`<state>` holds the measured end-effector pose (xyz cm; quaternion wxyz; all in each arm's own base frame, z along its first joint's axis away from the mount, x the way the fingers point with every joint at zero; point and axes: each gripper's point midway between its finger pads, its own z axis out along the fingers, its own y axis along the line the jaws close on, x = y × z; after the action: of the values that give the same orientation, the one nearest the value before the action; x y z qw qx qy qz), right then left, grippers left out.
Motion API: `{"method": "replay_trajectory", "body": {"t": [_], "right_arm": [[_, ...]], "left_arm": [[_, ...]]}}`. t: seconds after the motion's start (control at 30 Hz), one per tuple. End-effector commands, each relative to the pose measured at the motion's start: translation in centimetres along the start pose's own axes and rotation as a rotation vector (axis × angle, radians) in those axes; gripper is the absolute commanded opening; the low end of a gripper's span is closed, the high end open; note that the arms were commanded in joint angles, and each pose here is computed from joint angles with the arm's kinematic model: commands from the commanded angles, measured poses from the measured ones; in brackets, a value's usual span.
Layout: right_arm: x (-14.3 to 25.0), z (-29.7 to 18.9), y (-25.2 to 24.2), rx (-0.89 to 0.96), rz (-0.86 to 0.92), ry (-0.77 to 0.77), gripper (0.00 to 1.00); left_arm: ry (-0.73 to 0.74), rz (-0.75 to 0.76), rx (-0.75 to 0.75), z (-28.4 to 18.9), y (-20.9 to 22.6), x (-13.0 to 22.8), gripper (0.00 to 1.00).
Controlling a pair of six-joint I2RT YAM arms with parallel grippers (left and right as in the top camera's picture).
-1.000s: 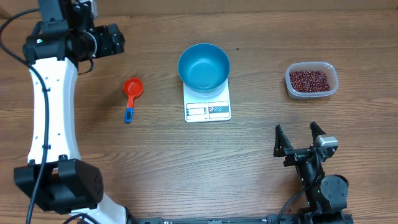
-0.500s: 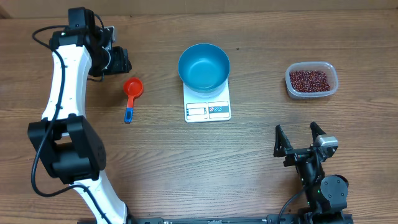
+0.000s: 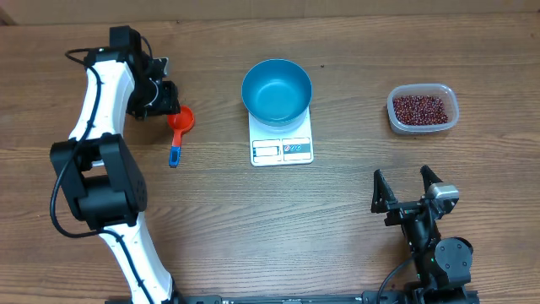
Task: Scoop item into bowl and weigh 150g on scale
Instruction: 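Lower the left gripper and grasp the red measuring cup rim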
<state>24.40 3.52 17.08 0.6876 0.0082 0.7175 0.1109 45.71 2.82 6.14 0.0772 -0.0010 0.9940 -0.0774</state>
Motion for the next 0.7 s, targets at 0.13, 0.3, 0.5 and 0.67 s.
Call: {"method": "replay_trajectory", "body": {"t": [0.13, 0.3, 0.5, 0.67], "right_arm": [[0.3, 0.1, 0.1, -0.007, 0.003, 0.004, 1.0], [0.3, 0.1, 0.1, -0.007, 0.003, 0.004, 1.0], [0.3, 0.1, 0.1, -0.007, 0.003, 0.004, 1.0], [0.3, 0.1, 0.1, -0.007, 0.003, 0.004, 1.0]], "left_arm": [[-0.014, 0.021, -0.025, 0.7, 0.8, -0.7, 0.52], [0.01, 0.019, -0.021, 1.8, 0.8, -0.4, 0.52], [0.054, 0.021, -0.012, 3.6, 0.6, 0.2, 0.45], [0.057, 0.022, -0.012, 4.5, 0.7, 0.1, 0.33]]}}
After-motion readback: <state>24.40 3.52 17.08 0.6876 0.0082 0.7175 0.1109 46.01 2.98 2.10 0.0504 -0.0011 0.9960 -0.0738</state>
